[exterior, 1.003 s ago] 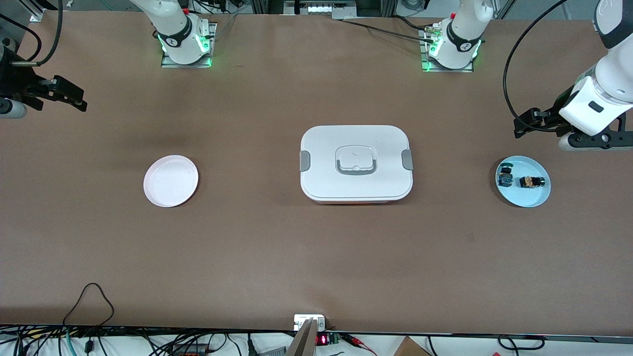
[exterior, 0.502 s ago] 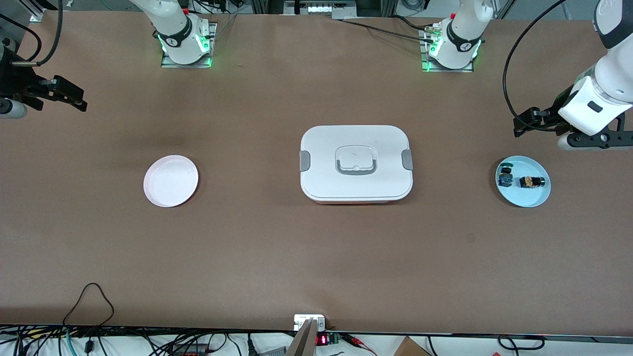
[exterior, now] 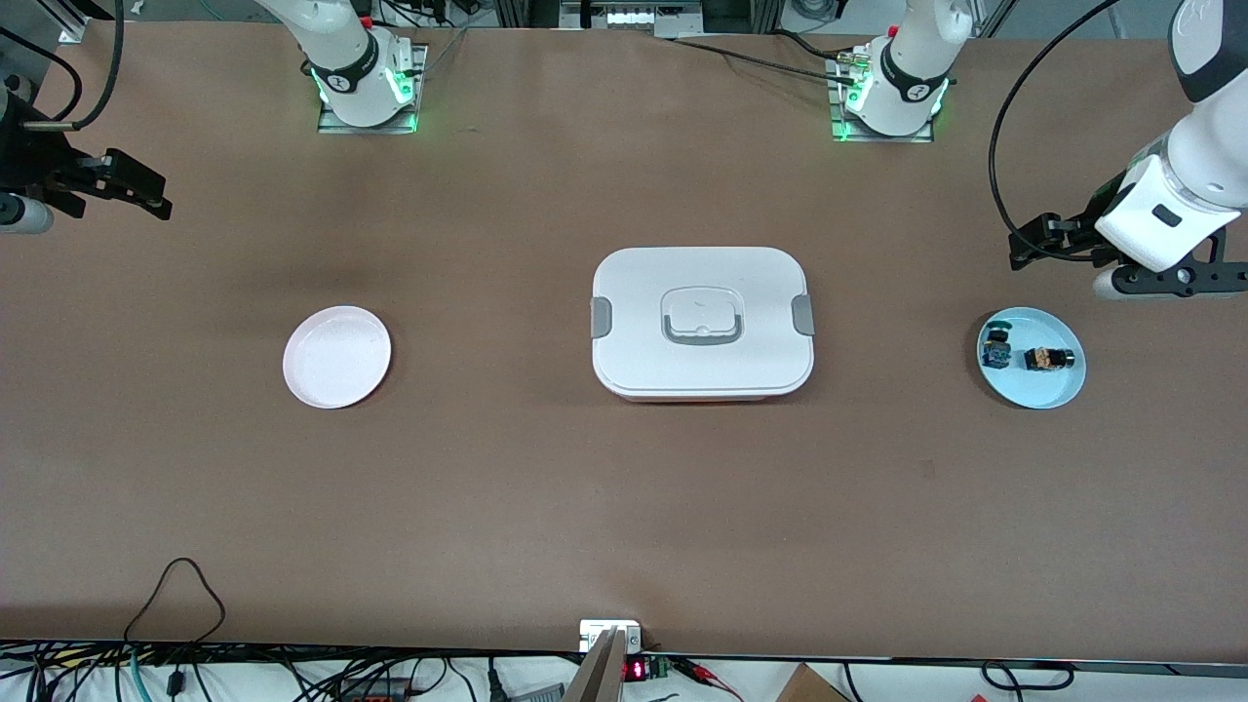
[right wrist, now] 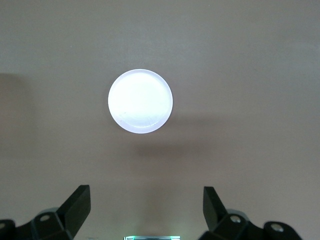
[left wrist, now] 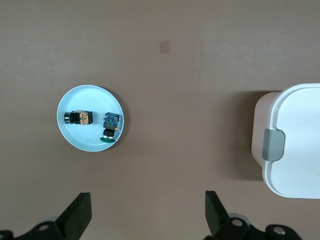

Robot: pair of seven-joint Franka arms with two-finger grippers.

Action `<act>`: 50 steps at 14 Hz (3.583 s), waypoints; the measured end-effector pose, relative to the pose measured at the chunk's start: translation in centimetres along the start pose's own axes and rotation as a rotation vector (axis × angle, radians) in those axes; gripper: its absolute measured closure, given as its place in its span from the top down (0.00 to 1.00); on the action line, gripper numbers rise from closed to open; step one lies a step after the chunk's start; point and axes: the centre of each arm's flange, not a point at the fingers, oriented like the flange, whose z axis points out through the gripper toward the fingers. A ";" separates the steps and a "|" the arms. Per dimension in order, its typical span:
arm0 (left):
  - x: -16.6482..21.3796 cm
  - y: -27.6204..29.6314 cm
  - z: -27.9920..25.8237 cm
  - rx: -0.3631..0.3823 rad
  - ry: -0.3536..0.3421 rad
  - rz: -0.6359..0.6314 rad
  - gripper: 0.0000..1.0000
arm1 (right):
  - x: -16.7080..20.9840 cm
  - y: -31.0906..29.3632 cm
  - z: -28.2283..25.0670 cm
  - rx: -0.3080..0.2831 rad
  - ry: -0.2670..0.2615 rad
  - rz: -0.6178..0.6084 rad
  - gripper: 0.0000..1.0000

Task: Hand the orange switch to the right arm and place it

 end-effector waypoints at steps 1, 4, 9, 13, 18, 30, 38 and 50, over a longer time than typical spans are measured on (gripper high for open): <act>0.0 0.0 -0.1 0.000 0.002 0.000 1.00 | 0.0 0.0 0.0 0.000 0.000 0.000 1.00; 0.0 0.0 -0.3 0.000 0.003 0.000 1.00 | 0.0 0.0 0.0 0.000 0.000 0.000 1.00; 0.1 -0.4 0.6 0.003 -0.042 -0.008 1.00 | 0.0 0.0 0.0 0.000 0.000 0.000 1.00; 0.9 -3.6 3.7 0.005 -0.146 -0.059 1.00 | 0.0 0.0 0.0 0.000 0.000 -0.001 1.00; 3.6 -11.1 10.3 0.009 -0.207 -0.056 1.00 | 0.0 0.0 0.0 0.000 -0.001 -0.001 1.00; 3.3 -19.4 25.5 0.001 -0.016 -0.006 1.00 | 0.0 -0.8 0.0 -0.001 0.000 -0.015 1.00; 3.0 -21.5 32.8 0.021 0.084 0.018 1.00 | 0.0 -0.8 0.0 -0.001 0.000 -0.016 1.00; 1.6 -22.7 38.2 0.013 0.066 0.038 1.00 | 0.0 -0.8 0.0 -0.001 0.000 -0.016 1.00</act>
